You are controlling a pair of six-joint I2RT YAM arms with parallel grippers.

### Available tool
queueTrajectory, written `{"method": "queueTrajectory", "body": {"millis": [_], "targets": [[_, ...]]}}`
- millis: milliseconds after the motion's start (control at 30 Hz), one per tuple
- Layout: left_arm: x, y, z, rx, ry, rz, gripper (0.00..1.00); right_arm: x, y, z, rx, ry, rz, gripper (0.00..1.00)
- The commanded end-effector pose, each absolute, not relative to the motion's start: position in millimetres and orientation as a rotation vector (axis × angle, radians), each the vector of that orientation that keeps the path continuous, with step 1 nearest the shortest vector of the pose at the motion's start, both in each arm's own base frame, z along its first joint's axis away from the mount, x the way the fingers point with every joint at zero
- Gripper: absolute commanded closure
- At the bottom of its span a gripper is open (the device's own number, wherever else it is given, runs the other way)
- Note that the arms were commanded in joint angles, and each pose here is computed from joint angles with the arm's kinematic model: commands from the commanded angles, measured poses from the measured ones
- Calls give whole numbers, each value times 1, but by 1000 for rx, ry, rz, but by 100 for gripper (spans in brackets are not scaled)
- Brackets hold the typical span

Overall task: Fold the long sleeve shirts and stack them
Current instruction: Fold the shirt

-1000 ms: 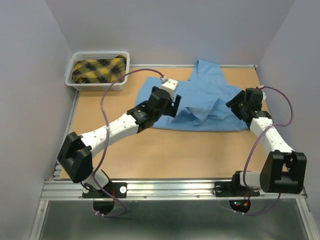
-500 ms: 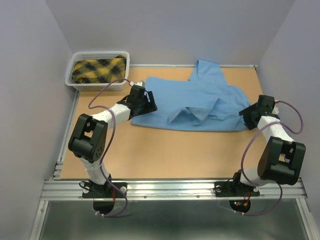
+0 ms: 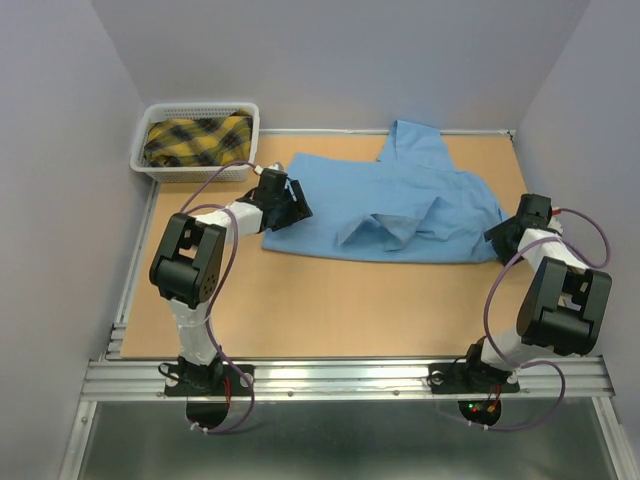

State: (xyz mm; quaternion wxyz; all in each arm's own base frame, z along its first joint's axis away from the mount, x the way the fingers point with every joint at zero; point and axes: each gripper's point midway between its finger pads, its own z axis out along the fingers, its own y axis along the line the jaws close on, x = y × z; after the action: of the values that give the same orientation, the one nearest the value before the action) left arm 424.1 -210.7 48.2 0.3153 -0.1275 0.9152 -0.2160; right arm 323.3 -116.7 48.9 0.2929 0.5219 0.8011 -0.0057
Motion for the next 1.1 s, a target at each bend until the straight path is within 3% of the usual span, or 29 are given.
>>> {"method": "queueTrajectory", "body": {"millis": [0,133,367,1067], "targets": [[429,-210,55,-386,2370,-604,21,329,-131,70,1412,2075,-77,38],[420,-203,42,-427,2388,-591,21,338,-131,84,1390,2072,-51,39],[403,-183,26,-508,2410,-543,21,357,-122,97,989,2205,16,43],[394,-159,13,-624,2418,-532,21,385,-99,54,593,2346,196,51]]}}
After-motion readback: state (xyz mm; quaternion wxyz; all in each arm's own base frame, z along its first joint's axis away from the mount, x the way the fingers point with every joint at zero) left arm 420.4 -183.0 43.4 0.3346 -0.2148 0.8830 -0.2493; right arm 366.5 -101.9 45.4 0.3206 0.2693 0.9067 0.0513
